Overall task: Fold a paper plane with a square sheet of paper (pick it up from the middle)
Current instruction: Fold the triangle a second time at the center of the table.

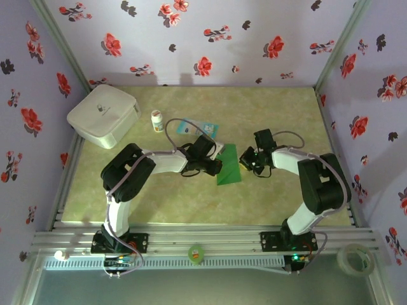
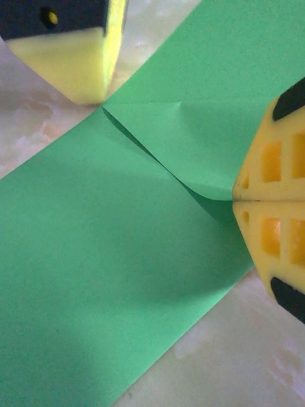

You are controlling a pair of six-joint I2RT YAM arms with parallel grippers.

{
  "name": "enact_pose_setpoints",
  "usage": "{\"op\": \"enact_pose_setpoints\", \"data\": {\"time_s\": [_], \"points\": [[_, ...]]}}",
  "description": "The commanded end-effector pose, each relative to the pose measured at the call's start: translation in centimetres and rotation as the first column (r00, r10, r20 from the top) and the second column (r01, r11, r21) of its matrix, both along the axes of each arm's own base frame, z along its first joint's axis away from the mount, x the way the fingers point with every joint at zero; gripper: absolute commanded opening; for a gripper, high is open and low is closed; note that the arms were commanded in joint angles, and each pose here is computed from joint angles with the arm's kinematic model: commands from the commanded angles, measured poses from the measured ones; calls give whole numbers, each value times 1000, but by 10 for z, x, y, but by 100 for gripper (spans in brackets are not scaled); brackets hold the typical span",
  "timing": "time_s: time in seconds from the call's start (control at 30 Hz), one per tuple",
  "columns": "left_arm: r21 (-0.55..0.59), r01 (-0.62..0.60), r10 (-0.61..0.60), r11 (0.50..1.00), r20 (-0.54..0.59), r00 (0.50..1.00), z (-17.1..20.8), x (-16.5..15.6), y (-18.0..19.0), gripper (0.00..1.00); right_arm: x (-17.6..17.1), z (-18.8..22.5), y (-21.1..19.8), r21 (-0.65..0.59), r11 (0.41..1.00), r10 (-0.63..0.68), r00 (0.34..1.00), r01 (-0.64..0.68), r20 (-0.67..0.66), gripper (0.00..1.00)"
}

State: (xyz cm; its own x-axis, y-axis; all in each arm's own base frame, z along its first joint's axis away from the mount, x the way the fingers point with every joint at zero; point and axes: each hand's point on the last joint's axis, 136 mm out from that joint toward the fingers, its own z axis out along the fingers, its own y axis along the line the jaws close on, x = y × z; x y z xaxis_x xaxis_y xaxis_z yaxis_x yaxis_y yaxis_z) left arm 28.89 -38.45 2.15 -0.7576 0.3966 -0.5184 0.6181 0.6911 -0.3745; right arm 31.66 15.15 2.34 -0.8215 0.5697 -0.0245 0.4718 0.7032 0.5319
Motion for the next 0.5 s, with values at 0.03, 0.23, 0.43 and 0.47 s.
{"op": "enact_pose_setpoints", "data": {"time_s": [0.03, 0.23, 0.43, 0.47], "points": [[138, 1, 12, 990, -94, 995, -42, -20, 29, 0, 3, 34, 5, -18, 996, 87, 987, -86, 134, 5], [123, -10, 20, 992, -82, 996, -37, -17, 26, 0, -16, 32, 52, 168, 955, 236, 969, -245, 70, 2], [122, -8, 18, 993, -79, 997, -34, -14, 24, 0, -13, 23, 66, 232, 941, 242, 969, -246, 49, 0], [122, -8, 17, 993, -78, 997, -34, -14, 24, 0, -12, 24, 69, 247, 937, 243, 969, -248, 50, 0]]}}
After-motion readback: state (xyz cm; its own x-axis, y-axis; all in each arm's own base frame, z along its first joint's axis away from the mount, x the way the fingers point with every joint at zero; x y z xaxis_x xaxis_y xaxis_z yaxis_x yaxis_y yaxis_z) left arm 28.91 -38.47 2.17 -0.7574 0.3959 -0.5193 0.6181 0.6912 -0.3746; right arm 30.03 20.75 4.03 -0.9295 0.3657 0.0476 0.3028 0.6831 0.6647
